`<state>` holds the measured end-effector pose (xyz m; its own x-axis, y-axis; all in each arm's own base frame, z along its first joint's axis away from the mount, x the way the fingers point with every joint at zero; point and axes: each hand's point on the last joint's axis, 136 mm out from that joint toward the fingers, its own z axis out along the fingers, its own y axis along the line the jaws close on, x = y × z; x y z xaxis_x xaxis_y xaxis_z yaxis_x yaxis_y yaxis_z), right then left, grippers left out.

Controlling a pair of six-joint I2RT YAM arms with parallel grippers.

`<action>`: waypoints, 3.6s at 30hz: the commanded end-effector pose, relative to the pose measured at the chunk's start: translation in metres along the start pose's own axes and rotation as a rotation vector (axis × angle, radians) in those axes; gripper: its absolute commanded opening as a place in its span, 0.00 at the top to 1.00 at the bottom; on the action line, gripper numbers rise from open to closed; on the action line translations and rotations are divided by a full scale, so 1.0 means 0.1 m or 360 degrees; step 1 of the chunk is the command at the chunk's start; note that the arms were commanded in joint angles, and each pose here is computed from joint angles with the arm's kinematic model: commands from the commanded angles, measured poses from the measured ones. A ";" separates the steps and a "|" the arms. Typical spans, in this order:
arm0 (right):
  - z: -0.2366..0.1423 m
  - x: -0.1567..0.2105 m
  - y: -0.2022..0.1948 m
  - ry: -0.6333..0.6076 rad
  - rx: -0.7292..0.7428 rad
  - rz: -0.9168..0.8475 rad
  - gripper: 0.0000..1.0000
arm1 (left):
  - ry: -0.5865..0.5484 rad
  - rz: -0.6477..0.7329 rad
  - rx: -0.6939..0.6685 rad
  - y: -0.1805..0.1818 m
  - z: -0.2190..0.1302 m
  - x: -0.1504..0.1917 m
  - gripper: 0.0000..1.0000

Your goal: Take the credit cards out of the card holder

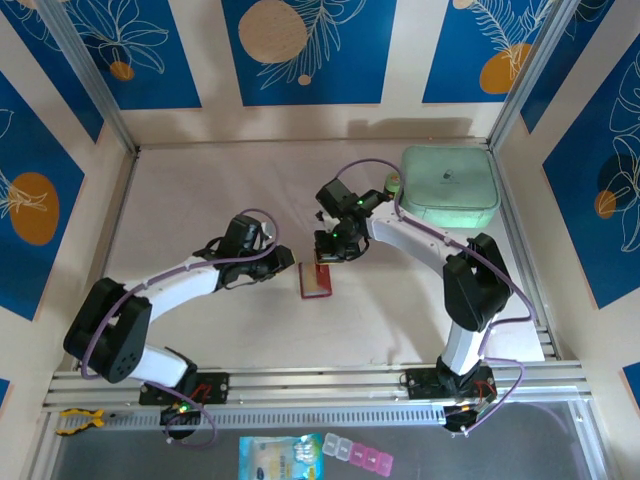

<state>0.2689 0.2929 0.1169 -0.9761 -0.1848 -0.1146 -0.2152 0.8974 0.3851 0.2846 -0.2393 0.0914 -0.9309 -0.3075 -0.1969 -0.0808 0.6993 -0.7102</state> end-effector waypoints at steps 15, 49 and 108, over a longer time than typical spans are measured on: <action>0.07 0.08 -0.29 0.0070 0.0065 0.0113 0.94 | 0.0151 -0.0008 -0.0099 0.27 0.17 0.17 0.83; 0.60 0.32 -1.31 0.0158 0.0416 0.0225 0.79 | 0.0249 -0.0121 -0.0324 0.76 0.34 0.44 0.97; 0.50 0.23 -0.96 0.0218 0.0654 -0.0015 0.25 | 0.0313 -0.0075 -0.0331 0.65 0.33 0.55 0.97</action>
<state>0.2673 0.2281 0.0353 -0.9792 -0.2027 0.0070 -0.2027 0.9792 0.0012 0.2484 -0.2369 0.0221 -0.9715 -0.2335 -0.0421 -0.1640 0.7890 -0.5921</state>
